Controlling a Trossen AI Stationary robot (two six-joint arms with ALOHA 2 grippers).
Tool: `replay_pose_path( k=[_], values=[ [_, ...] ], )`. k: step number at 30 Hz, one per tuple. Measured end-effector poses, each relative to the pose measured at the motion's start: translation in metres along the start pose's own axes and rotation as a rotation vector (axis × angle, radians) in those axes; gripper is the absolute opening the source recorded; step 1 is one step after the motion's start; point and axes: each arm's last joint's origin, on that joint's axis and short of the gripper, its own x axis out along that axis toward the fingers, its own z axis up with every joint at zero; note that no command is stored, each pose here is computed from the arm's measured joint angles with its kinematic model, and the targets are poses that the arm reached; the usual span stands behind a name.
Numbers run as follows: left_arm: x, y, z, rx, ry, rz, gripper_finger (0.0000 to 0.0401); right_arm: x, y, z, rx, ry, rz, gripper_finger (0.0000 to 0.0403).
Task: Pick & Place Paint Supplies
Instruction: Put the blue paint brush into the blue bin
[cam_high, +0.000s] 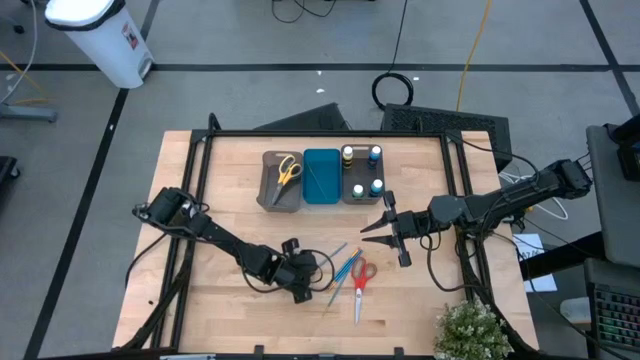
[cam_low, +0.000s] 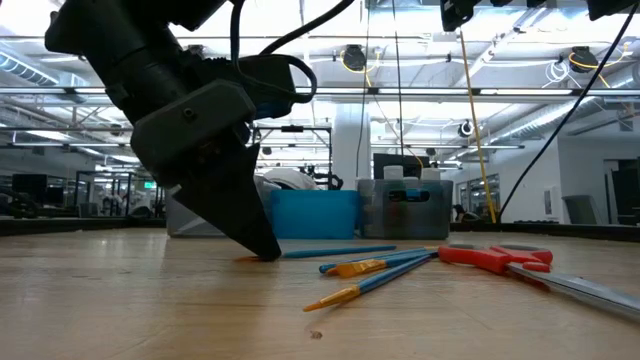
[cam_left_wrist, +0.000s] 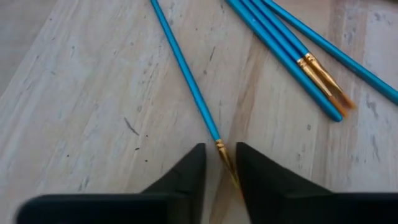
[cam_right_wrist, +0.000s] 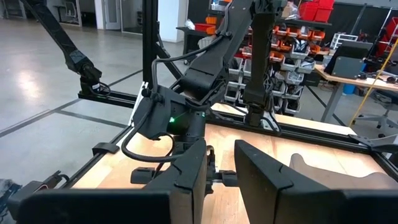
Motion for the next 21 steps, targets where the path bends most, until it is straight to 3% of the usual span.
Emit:
replay_pose_path(
  k=[6,21],
  values=[
    [0.001,0.002,0.002,-0.009,0.012,-0.012,0.0011,0.0,0.0,0.0,0.0,0.004,0.001,0.0073],
    [-0.002,0.01,0.01,-0.062,0.006,-0.028,0.0003,0.0,0.0,0.0,0.0,0.005,0.0,0.0073]
  ],
)
